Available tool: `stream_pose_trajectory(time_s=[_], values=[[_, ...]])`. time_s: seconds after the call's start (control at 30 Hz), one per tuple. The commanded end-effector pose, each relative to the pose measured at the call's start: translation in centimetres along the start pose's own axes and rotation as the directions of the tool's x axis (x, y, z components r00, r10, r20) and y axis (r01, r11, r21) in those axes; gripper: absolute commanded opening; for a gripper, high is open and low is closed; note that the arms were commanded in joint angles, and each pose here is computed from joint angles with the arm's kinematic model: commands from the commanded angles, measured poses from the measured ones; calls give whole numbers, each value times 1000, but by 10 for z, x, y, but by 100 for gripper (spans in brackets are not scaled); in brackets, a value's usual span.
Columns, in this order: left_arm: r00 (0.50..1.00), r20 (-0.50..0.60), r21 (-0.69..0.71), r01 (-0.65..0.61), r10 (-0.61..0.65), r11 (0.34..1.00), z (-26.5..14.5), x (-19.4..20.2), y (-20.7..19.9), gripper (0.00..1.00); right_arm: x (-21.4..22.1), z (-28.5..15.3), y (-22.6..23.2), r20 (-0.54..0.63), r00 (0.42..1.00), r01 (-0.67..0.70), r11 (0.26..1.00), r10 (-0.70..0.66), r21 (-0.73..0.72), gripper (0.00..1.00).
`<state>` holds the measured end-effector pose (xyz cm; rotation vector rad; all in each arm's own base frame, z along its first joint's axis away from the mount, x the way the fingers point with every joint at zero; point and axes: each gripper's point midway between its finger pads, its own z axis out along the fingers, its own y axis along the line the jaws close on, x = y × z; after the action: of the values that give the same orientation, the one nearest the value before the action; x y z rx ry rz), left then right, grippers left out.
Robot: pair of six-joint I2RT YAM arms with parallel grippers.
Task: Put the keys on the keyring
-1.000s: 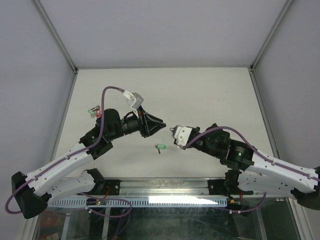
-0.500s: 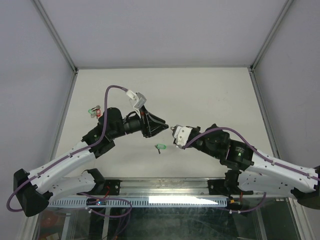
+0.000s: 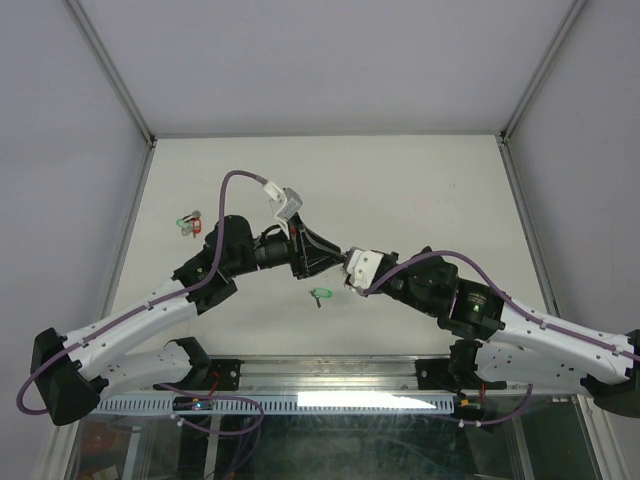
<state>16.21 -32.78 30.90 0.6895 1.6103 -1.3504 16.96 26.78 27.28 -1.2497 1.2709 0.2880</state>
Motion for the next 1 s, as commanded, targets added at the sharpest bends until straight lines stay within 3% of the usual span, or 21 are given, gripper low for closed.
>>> stream_pose_trajectory(time_s=[0.0,0.4,0.53,0.63,0.77,0.97], values=[[999,47,62,-18,15,998,3,-16,-17,29,-34,-1,-17,116,992,-46,997,40,54,0],[1000,29,41,-6,5,999,6,-9,-10,28,-37,-4,-18,131,990,-56,997,48,56,0],[1000,31,40,-6,5,999,6,-10,-9,16,-36,-3,-17,130,990,-57,997,50,52,0],[999,32,40,-6,5,999,6,-10,-10,2,-36,-3,-17,132,990,-56,997,48,53,0],[999,36,39,-8,7,999,4,-11,-10,0,-35,-2,-16,127,991,-52,997,44,54,0],[997,70,16,-19,18,1000,-1,-19,-10,0,-25,-2,-15,97,995,-39,997,32,64,16]])
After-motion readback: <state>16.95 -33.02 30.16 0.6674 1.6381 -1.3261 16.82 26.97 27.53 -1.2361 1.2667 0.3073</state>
